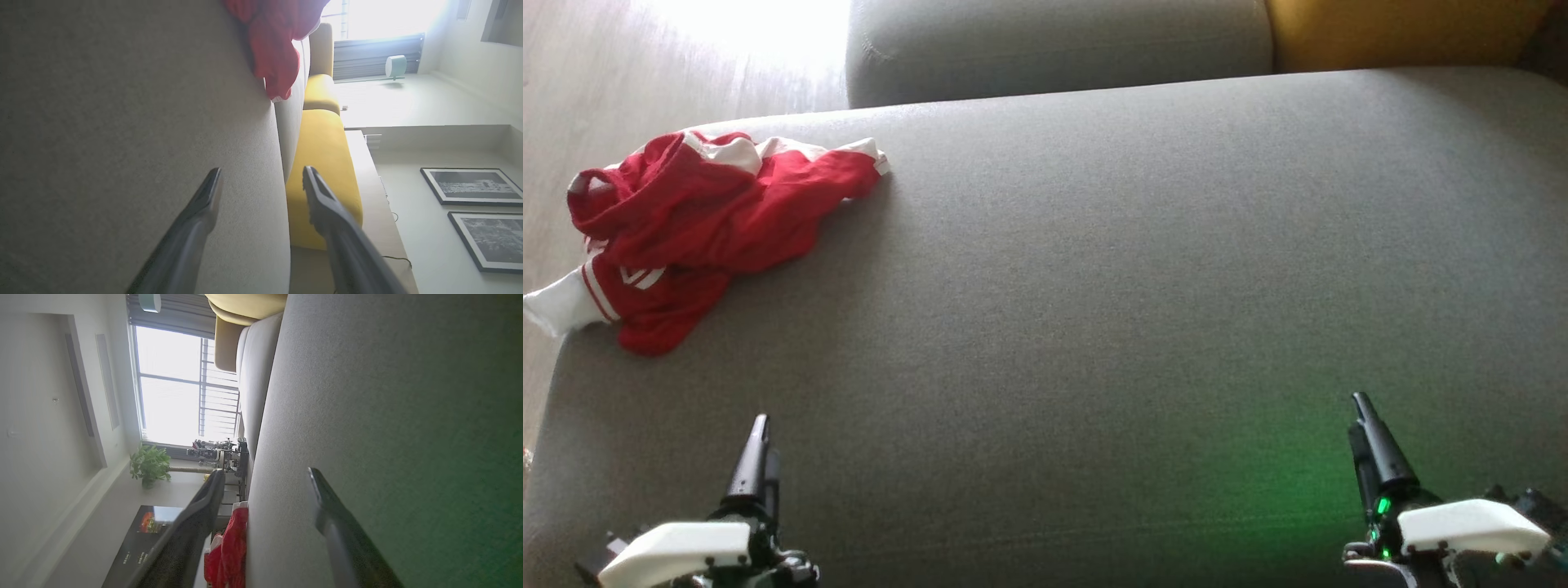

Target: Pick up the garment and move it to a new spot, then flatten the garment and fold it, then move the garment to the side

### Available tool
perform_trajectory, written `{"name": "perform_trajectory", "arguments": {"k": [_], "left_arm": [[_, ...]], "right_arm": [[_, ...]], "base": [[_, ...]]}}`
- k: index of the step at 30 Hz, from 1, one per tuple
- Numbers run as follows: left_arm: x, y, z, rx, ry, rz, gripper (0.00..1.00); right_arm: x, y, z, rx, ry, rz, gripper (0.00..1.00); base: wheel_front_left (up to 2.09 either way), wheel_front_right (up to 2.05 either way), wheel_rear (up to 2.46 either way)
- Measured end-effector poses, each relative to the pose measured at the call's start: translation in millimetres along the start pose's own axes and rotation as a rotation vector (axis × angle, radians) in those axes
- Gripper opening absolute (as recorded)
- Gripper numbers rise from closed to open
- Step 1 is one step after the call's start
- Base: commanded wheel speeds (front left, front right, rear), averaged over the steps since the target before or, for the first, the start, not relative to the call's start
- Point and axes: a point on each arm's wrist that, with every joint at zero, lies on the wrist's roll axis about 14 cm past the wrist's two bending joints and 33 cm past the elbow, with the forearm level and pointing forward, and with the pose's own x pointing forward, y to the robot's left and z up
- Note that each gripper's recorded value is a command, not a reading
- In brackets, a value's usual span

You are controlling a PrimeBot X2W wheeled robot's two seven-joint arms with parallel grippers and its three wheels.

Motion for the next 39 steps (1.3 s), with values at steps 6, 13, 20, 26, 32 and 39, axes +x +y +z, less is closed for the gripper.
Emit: {"name": "perform_trajectory", "arguments": {"k": [6, 13, 20, 26, 32, 39], "left_arm": [[2, -9, 0, 0.09, -0.005, -0.025, 1.0], [3, -18, -8, 0.213, 0.007, -0.04, 1.0], [4, -23, -12, 0.32, 0.013, -0.049, 1.0], [4, -27, -15, 0.413, 0.007, -0.048, 1.0], [5, -32, -19, 0.501, 0.002, -0.059, 1.0], [6, -32, -19, 0.598, -0.012, -0.047, 1.0]], "right_arm": [[1, 7, -5, -0.104, 0.011, 0.021, 1.0], [1, 19, -8, -0.226, 0.014, 0.059, 1.0], [1, 26, -13, -0.325, 0.017, 0.083, 1.0], [1, 35, -16, -0.406, 0.014, 0.114, 1.0], [1, 43, -16, -0.494, 0.001, 0.14, 1.0], [0, 47, -17, -0.58, -0.014, 0.159, 1.0]], "base": [[0.0, 0.0, 0.0], [0.0, 0.0, 0.0], [0.0, 0.0, 0.0], [0.0, 0.0, 0.0], [0.0, 0.0, 0.0], [0.0, 0.0, 0.0]]}}
